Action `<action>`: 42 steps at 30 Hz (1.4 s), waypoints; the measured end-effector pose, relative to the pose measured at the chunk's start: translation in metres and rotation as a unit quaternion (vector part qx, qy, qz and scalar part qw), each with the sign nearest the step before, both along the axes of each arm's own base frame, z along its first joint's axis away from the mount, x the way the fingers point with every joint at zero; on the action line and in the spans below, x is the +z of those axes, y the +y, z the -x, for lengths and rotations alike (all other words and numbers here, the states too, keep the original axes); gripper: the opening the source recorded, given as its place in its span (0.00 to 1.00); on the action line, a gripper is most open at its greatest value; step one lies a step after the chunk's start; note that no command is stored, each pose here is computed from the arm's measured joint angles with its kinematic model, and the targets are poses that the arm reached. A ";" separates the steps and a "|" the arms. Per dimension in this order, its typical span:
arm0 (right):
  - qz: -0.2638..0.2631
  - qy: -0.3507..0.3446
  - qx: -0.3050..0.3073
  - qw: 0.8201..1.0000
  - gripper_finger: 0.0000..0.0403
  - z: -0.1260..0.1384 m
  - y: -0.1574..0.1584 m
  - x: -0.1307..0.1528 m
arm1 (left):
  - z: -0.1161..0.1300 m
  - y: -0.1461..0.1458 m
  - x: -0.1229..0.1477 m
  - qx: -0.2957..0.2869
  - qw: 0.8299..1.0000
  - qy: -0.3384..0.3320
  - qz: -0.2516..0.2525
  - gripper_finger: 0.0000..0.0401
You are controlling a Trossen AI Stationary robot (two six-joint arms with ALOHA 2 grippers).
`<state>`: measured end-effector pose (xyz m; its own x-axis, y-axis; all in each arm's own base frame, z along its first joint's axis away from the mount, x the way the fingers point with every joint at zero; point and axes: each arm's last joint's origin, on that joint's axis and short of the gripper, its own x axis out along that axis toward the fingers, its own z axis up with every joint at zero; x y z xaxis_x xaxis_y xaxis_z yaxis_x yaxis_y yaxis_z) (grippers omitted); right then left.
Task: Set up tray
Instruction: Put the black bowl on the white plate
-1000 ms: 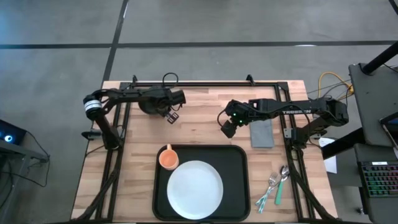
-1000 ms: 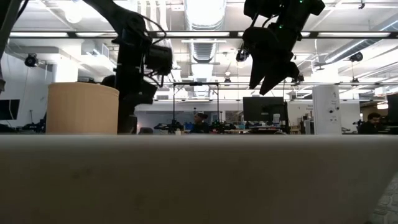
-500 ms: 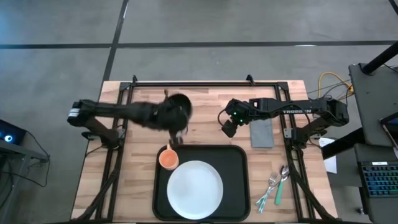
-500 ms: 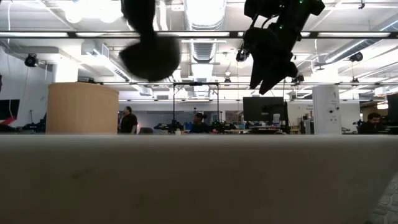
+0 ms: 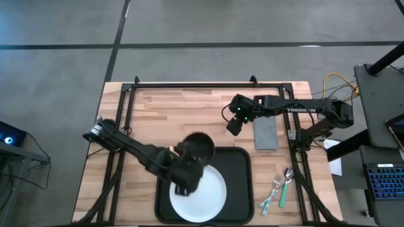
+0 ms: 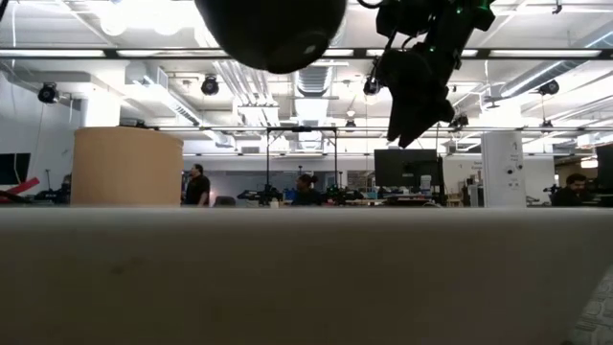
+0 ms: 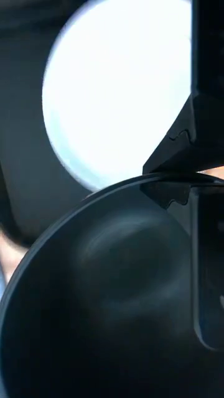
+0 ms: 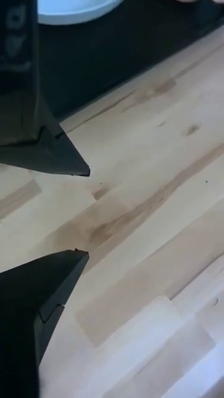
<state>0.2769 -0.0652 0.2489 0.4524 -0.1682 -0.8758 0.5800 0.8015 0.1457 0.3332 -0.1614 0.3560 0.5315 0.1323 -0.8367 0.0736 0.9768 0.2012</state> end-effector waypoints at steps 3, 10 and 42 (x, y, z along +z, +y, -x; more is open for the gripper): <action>-0.003 0.005 0.017 1.000 0.47 0.001 -0.002 0.000 | -0.009 -0.012 -0.001 -0.010 1.000 0.010 0.021 0.00; -0.002 0.041 0.052 0.998 0.45 0.007 -0.001 -0.003 | -0.028 -0.044 -0.020 0.003 0.997 0.036 0.068 0.00; -0.047 0.091 0.015 0.995 0.45 0.022 0.099 -0.003 | -0.032 -0.125 -0.124 -0.002 0.988 0.133 0.081 0.00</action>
<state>0.2545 0.0335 0.2458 0.2889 -0.0711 -0.9547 0.5789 0.8072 0.1151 0.3647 -0.2860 0.2323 0.2910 -0.0170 -0.9566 0.1061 0.9942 0.0146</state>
